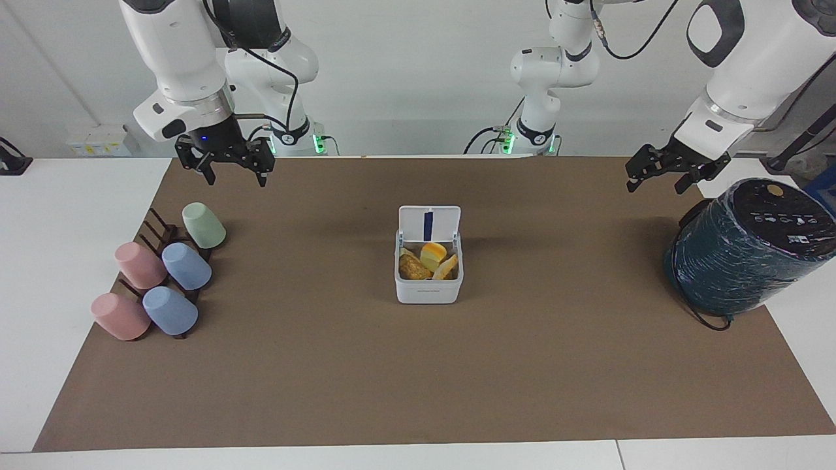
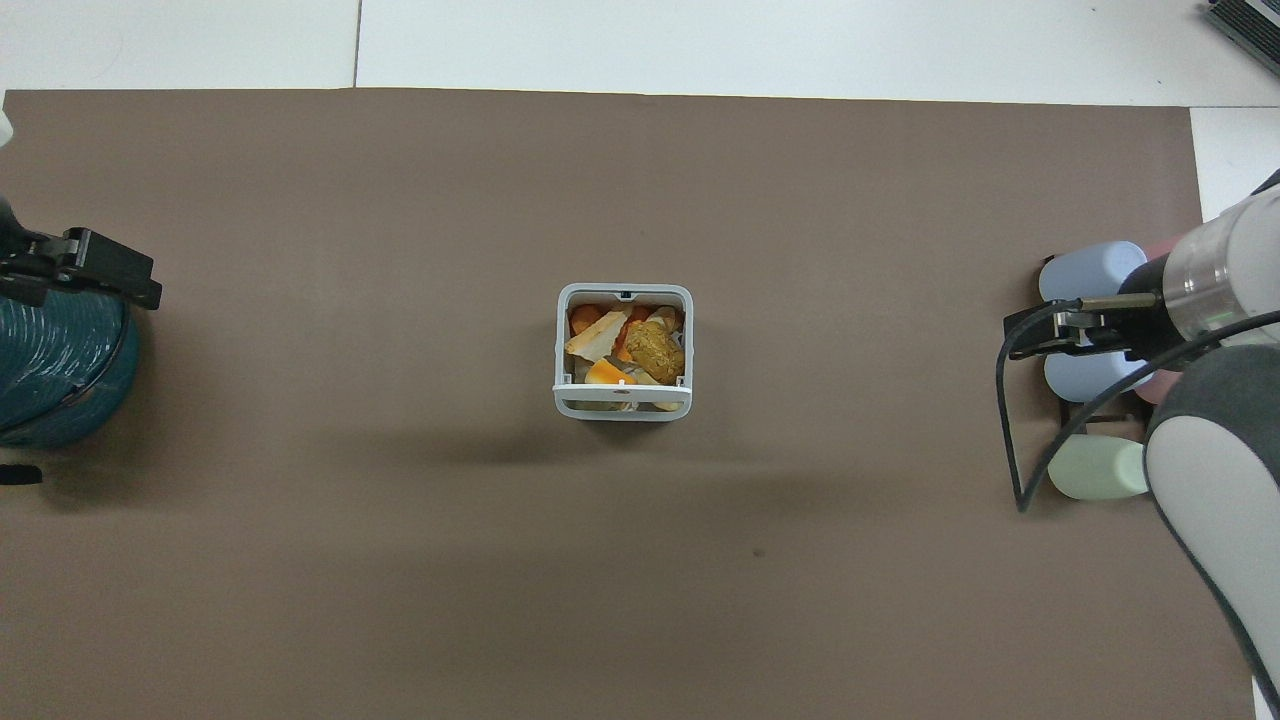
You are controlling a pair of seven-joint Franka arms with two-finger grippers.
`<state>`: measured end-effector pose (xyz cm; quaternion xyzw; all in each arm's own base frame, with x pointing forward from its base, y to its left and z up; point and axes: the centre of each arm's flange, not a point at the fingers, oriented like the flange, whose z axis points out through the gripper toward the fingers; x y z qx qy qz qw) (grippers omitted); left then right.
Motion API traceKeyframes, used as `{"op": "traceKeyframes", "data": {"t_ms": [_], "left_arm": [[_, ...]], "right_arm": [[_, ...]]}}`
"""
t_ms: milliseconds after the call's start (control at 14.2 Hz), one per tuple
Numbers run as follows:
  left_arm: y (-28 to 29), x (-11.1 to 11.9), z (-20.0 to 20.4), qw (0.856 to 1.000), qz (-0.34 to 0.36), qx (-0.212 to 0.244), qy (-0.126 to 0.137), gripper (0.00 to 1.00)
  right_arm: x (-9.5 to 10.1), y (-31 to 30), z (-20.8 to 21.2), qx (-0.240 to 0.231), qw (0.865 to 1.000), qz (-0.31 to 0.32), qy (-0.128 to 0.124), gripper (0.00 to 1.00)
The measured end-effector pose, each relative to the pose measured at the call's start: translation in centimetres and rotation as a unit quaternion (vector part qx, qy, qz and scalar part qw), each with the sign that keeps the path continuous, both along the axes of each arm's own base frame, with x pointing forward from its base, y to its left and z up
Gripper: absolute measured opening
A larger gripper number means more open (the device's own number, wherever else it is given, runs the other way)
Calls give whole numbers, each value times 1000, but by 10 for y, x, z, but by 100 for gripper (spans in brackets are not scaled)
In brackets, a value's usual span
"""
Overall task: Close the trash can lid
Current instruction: 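Move the left gripper forward toward the white trash bin's open lid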
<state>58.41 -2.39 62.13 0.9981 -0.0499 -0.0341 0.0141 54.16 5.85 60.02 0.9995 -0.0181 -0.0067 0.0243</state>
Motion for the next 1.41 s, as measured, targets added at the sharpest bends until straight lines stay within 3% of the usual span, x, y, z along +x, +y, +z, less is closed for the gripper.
{"op": "traceKeyframes", "data": {"t_ms": [494,706,776,988,1200,1412], "left_arm": [[-13,-2,-5,1000,-11,-1,4,100],[-69,-23,-33,1000,-24,0,16,100],[-97,-37,-44,1000,-17,3,21,92],[-177,-89,-70,999,-29,12,35,56],[-238,-130,-81,1000,-10,-3,11,17],[-273,-141,-94,999,16,-40,-24,8]], "right_arm": [[0,0,0,0,1000,0,0,100],[0,-1,0,0,1000,-1,0,100],[0,-2,0,0,1000,-2,0,100],[0,-2,0,0,1000,-2,0,100],[0,-3,0,0,1000,-2,0,100],[0,-3,0,0,1000,-2,0,100]]}}
